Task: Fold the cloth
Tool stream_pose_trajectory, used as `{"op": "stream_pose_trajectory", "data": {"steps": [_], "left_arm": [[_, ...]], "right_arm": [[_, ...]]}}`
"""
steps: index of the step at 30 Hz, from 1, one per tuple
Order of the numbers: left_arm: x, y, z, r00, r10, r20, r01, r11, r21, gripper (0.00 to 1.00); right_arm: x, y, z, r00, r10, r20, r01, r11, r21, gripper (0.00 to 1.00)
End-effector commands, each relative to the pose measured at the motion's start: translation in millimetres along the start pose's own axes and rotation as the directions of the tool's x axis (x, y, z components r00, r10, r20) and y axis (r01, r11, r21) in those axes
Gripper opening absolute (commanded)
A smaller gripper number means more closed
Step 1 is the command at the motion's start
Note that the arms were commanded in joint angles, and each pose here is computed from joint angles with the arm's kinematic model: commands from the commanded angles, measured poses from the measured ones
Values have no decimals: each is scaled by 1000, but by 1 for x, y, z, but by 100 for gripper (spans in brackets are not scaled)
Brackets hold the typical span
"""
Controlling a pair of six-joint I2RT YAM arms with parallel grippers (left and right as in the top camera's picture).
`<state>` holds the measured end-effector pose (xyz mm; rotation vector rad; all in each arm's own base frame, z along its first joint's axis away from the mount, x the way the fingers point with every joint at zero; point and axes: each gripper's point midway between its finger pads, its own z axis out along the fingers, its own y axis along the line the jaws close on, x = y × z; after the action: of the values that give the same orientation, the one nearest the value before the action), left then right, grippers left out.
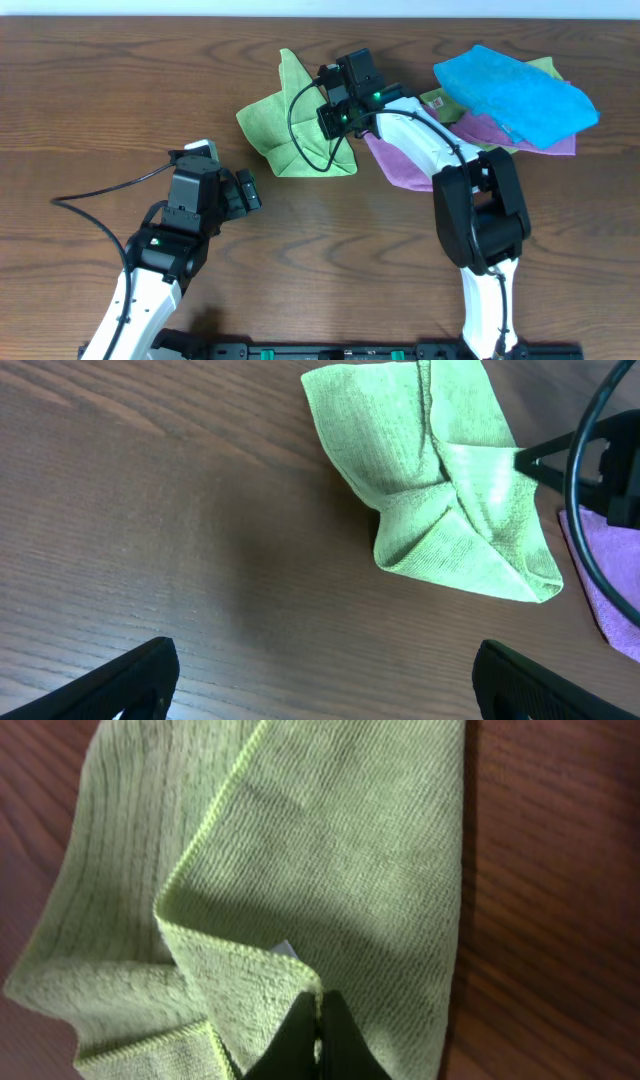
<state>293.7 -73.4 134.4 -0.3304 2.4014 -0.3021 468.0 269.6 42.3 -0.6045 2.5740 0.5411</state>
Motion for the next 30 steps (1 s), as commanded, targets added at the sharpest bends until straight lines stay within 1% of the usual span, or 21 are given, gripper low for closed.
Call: {"op": "stream_pose_trajectory", "data": {"steps": [1, 4, 8, 10, 12, 14, 18, 21, 26, 30], "left_arm": [[-9, -3, -3, 999, 22, 23, -22, 1000, -1, 95], [-9, -3, -3, 1000, 21, 22, -21, 1000, -1, 95], [-5, -14, -3, 1000, 10, -1, -10, 998, 63, 95], [-3, -21, -4, 1000, 10, -18, -8, 995, 102, 95], [1, -26, -4, 999, -11, -41, 17, 992, 129, 95], [2, -27, -4, 998, -46, -53, 53, 990, 133, 95], [7, -34, -2, 993, -74, -91, 88, 983, 164, 95], [13, -35, 2, 990, -84, -117, 102, 982, 160, 95], [25, -44, 10, 984, -64, -168, 94, 980, 173, 95], [31, -57, 19, 981, -64, -184, 100, 976, 191, 95]], "right_arm": [[-4, 0, -1, 1000, 13, 4, -13, 1000, 5, 1], [0, 1, -1, 1000, 20, -12, -20, 1000, -4, 1], [3, 5, -18, 998, 30, -49, -30, 1000, -1, 1], [-4, -2, -33, 999, 31, -34, -29, 998, 50, 1], [-15, -20, -54, 1000, 31, 7, -31, 987, 159, 1], [-23, -35, -72, 999, 33, 42, -42, 972, 230, 1], [-25, -53, -92, 997, 53, 58, -66, 965, 253, 1], [-22, -69, -97, 995, 82, 57, -94, 959, 268, 1], [-13, -83, -102, 994, 103, 32, -108, 952, 288, 1], [-11, -84, -102, 996, 82, 17, -83, 952, 295, 2]]}}
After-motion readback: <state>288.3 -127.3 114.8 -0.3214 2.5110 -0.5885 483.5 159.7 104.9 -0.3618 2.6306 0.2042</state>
